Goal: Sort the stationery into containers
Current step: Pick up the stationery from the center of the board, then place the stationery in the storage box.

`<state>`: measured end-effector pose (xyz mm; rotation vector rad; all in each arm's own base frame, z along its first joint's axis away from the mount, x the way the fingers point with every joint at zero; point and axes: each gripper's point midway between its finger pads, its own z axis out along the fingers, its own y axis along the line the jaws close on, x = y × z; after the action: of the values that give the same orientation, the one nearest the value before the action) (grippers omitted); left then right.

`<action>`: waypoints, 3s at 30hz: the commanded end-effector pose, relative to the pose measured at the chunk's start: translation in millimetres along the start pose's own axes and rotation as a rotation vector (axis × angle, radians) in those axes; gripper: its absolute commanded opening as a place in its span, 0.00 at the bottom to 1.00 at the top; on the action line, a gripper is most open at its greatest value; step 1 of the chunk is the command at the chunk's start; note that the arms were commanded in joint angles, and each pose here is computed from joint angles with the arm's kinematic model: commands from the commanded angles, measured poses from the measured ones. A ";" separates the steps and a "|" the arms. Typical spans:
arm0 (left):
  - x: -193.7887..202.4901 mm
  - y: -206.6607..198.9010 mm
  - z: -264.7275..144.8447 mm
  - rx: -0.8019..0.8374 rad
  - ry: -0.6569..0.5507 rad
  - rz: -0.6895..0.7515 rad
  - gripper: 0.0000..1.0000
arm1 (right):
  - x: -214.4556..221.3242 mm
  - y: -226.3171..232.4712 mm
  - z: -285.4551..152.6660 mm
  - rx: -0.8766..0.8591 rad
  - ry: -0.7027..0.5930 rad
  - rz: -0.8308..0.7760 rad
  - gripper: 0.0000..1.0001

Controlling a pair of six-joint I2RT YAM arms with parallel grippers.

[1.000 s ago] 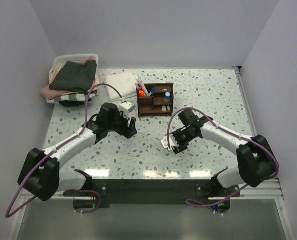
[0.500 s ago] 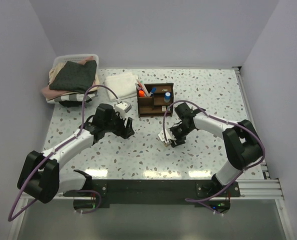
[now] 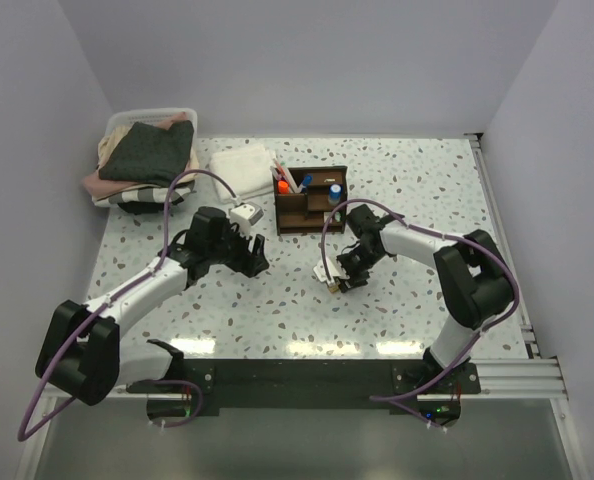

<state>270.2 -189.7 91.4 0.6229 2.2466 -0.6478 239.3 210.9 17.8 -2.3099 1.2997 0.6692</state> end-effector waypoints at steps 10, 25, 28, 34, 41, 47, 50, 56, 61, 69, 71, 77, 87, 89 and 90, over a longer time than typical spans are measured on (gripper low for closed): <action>-13.9 -0.1 4.1 0.023 -0.056 0.018 0.70 | 3.1 -1.4 1.7 0.001 0.001 0.011 0.33; -9.5 -0.6 5.2 0.028 -0.057 0.015 0.70 | 4.3 -2.8 1.0 -0.007 0.026 0.032 0.36; -9.1 -0.7 5.4 0.028 -0.056 0.015 0.70 | 4.6 -4.5 2.1 -0.016 0.029 0.042 0.25; -11.4 -0.1 4.6 0.025 -0.060 0.020 0.70 | -13.6 -20.8 -16.2 0.046 0.001 0.114 0.17; -28.5 3.0 -0.2 0.007 -0.090 0.027 0.70 | -62.4 -75.7 -73.3 0.379 -0.129 0.546 0.18; -40.7 7.8 -2.4 -0.012 -0.116 0.037 0.70 | -53.4 -109.6 -103.8 0.677 -0.176 1.068 0.17; -43.6 11.0 -3.6 -0.023 -0.125 0.037 0.70 | -44.5 -120.9 -108.7 0.766 -0.178 1.200 0.17; -40.5 14.4 -7.8 -0.040 -0.126 0.051 0.71 | -34.7 -143.9 -107.3 0.846 -0.179 1.296 0.18; -30.9 16.2 -11.6 -0.049 -0.131 0.047 0.71 | -26.8 -160.0 -99.3 0.860 -0.172 1.360 0.18; -30.9 19.4 -18.6 -0.065 -0.160 0.057 0.71 | -20.2 -160.8 -91.0 0.895 -0.175 1.525 0.17; -31.7 19.8 -20.1 -0.067 -0.169 0.057 0.71 | -17.5 -161.5 -90.8 0.916 -0.170 1.544 0.17; -28.7 19.3 -23.5 -0.068 -0.178 0.063 0.71 | -20.5 -169.3 -78.0 0.908 -0.147 1.524 0.17; -25.5 20.6 -29.5 -0.080 -0.187 0.071 0.72 | 3.0 -172.9 -67.4 0.976 -0.076 1.576 0.16; -25.4 20.0 -30.2 -0.078 -0.191 0.072 0.72 | 4.5 -174.2 -66.8 0.987 -0.073 1.580 0.16; -24.3 19.5 -29.9 -0.075 -0.191 0.071 0.71 | 3.9 -175.9 -67.6 0.992 -0.075 1.577 0.16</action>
<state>276.2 -166.2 113.7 0.5678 2.1117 -0.5874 387.4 253.6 70.7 -0.2874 2.5184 0.3159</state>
